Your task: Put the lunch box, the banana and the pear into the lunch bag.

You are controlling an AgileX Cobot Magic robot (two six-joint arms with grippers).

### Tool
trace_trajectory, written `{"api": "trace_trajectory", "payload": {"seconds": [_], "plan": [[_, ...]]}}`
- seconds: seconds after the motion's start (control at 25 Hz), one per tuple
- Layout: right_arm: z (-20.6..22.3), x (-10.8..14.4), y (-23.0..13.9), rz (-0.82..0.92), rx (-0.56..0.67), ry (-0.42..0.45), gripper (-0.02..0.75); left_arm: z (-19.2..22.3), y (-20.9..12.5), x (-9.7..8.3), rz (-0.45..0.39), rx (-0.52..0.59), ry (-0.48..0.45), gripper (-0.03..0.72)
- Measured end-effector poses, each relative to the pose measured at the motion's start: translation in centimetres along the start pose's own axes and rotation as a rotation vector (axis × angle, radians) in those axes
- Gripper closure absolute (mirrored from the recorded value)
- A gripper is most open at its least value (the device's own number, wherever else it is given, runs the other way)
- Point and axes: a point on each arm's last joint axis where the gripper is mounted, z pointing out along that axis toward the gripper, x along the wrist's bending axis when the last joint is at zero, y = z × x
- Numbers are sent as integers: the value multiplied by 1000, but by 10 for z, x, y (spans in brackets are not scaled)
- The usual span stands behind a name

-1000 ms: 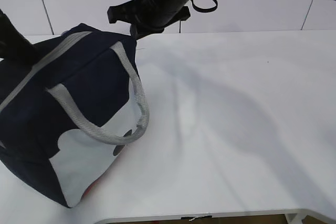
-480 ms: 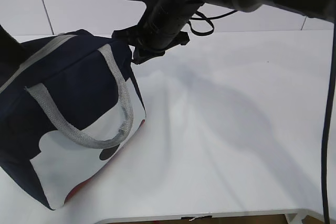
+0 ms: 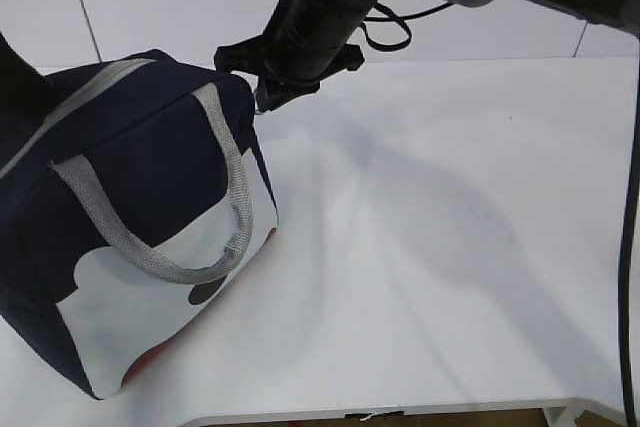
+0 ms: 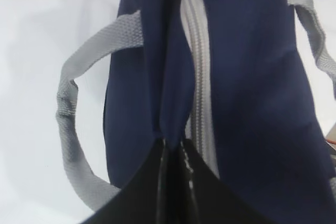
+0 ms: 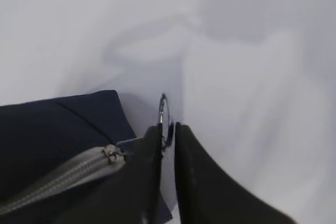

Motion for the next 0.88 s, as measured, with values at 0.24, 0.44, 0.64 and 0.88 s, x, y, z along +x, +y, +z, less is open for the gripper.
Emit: {"api": "trace_trajectory", "payload": {"seconds": [0.24, 0.44, 0.64, 0.88], "plan": [[-24, 3, 17, -36, -36, -18, 431, 0, 1, 0, -71, -6, -2, 589], [-58, 3, 28, -88, -10, -85, 328, -2, 2, 0, -90, -19, 6, 369], [-94, 3, 42, -123, -70, -159, 318, -21, 16, 1, -152, -92, 50, 312], [-116, 6, 50, -131, -136, -169, 317, -50, 28, 10, -304, -100, 149, 307]]}}
